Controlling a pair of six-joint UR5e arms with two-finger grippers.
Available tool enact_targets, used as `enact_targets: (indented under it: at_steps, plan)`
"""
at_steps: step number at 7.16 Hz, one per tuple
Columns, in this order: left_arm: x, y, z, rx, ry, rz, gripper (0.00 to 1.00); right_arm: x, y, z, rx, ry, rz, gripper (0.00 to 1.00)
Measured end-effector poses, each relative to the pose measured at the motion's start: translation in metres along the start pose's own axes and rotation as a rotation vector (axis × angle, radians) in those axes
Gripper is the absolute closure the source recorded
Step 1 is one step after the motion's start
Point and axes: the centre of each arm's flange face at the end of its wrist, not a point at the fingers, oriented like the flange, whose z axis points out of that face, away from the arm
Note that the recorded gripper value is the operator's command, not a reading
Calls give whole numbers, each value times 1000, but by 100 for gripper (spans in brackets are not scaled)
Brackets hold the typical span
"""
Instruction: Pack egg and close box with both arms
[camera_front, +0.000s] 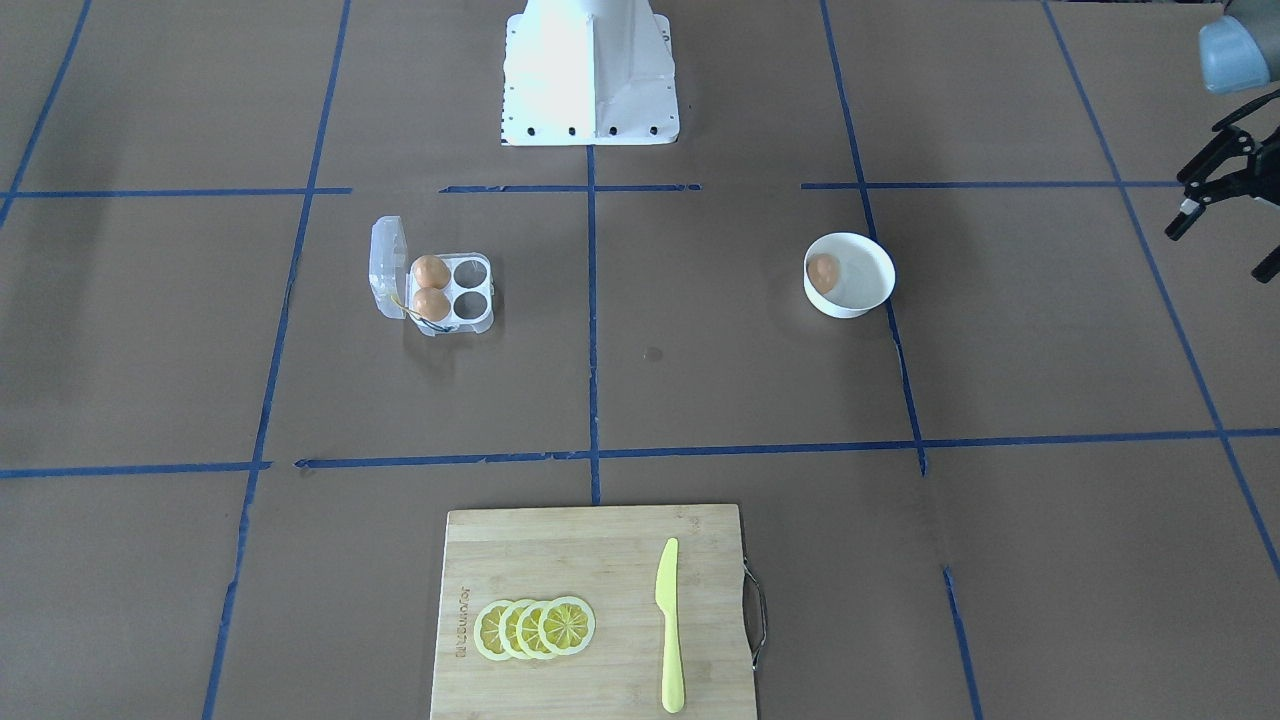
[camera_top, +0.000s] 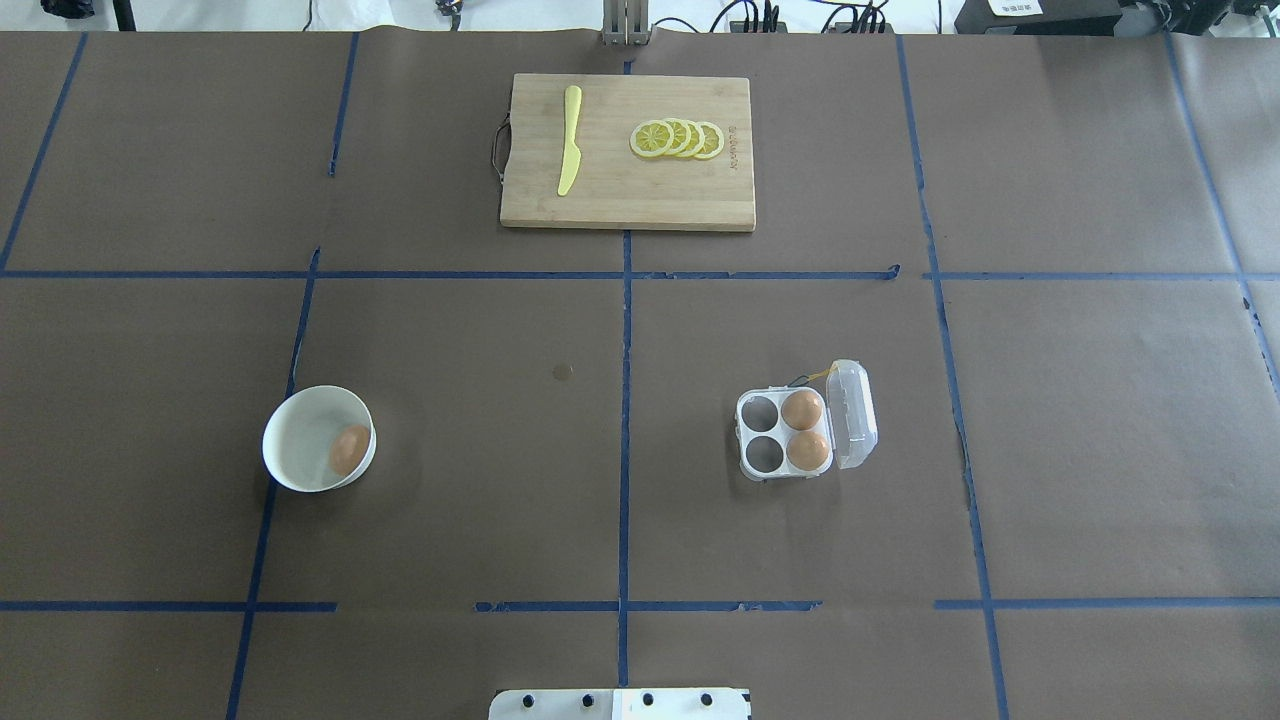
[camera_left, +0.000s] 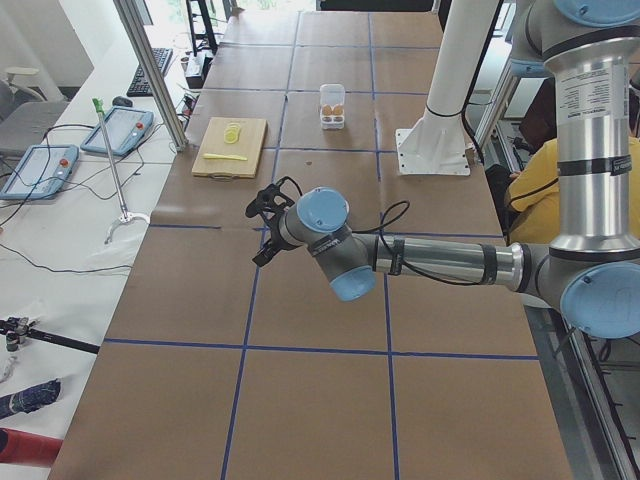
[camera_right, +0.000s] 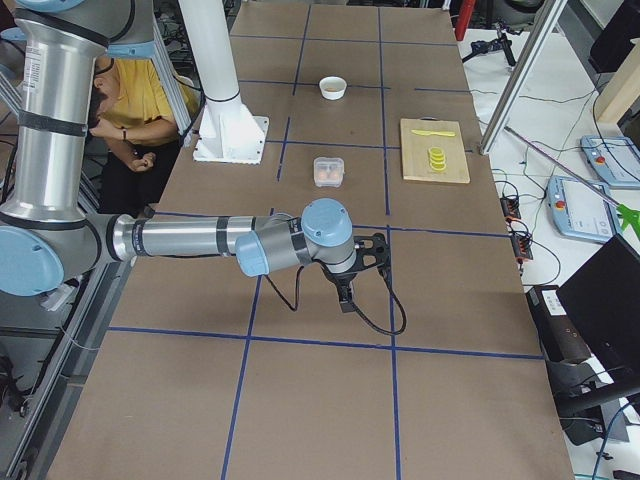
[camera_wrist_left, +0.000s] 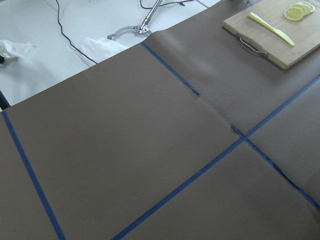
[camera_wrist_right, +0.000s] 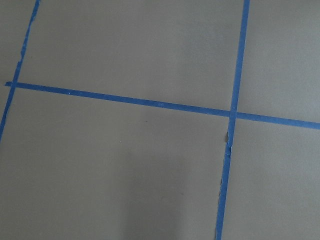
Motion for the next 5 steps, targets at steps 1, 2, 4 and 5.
enact_targets:
  at_steps: [1, 2, 4, 5]
  plan:
    - [41, 3, 27, -18, 20, -110, 19, 0, 0, 0, -1, 0, 2, 0]
    - [79, 10, 52, -36, 32, -212, 19, 1, 0, 1, -2, 0, 3, 0]
    - [142, 36, 103, -73, 6, -345, 26, 3, 2, 2, -5, 2, 7, 0]
    - [167, 52, 123, -86, -20, -383, 26, 3, 3, 3, -7, 2, 9, 0]
